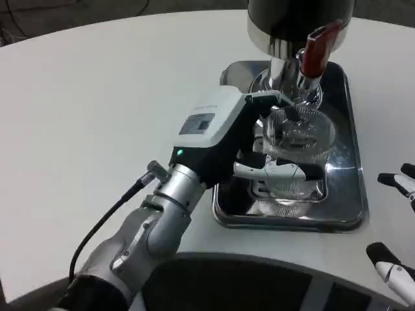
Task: Grasp the cup under the faucet to collect the drink, then remove the cup.
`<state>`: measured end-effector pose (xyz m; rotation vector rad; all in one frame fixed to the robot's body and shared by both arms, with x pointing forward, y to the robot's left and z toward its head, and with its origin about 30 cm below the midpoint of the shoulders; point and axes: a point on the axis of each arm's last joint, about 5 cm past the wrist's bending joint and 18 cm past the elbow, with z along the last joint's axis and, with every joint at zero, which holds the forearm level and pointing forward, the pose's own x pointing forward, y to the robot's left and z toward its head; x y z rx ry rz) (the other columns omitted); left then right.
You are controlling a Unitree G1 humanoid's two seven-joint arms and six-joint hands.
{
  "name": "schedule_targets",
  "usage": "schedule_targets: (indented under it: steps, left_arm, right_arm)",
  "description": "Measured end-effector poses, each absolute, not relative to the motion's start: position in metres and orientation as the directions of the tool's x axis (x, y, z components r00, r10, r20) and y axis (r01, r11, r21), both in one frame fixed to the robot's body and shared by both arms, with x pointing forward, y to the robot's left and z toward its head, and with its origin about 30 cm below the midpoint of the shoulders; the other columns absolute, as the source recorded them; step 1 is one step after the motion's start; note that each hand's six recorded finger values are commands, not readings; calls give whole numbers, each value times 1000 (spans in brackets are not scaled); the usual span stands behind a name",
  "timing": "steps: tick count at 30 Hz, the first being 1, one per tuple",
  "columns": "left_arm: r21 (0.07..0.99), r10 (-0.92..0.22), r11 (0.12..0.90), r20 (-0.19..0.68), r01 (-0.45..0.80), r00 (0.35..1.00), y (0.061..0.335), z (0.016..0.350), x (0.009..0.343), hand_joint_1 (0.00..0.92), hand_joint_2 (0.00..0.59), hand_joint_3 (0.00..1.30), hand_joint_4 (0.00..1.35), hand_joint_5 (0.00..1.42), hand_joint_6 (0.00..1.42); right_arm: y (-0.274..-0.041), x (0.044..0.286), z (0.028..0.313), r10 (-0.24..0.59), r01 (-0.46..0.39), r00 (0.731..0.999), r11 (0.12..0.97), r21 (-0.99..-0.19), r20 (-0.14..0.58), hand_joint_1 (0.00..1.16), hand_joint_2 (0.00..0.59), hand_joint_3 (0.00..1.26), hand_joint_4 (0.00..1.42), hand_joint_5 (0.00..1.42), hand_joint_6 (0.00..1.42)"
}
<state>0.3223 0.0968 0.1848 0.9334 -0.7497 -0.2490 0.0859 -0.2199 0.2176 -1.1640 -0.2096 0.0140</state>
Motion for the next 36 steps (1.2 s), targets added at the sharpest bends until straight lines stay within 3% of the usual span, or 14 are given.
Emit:
schedule_targets:
  steps: [11, 16, 21, 36]
  left_arm:
    - [804, -486, 578, 475, -138, 733, 100, 188, 323, 349, 43, 736, 770, 1008, 1334]
    - [817, -493, 554, 478, -161, 727, 101, 190, 322, 259, 72, 607, 598, 816, 1153]
    - [819, -488, 549, 475, -165, 732, 101, 190, 321, 209, 61, 431, 372, 562, 866]
    - [823, -494, 543, 474, -168, 729, 101, 194, 321, 181, 68, 384, 287, 474, 785]
  right_arm:
    - [-222, 84, 218, 121, 94, 980, 409, -908, 156, 304, 415, 122, 0, 0, 0]
    - [-223, 82, 218, 129, 89, 980, 408, -908, 154, 304, 415, 125, 0, 0, 0]
    - [-223, 82, 218, 135, 88, 978, 419, -904, 159, 304, 415, 131, 1, 0, 0]
    - [-226, 84, 217, 139, 74, 979, 424, -903, 146, 304, 415, 142, 1, 0, 0]
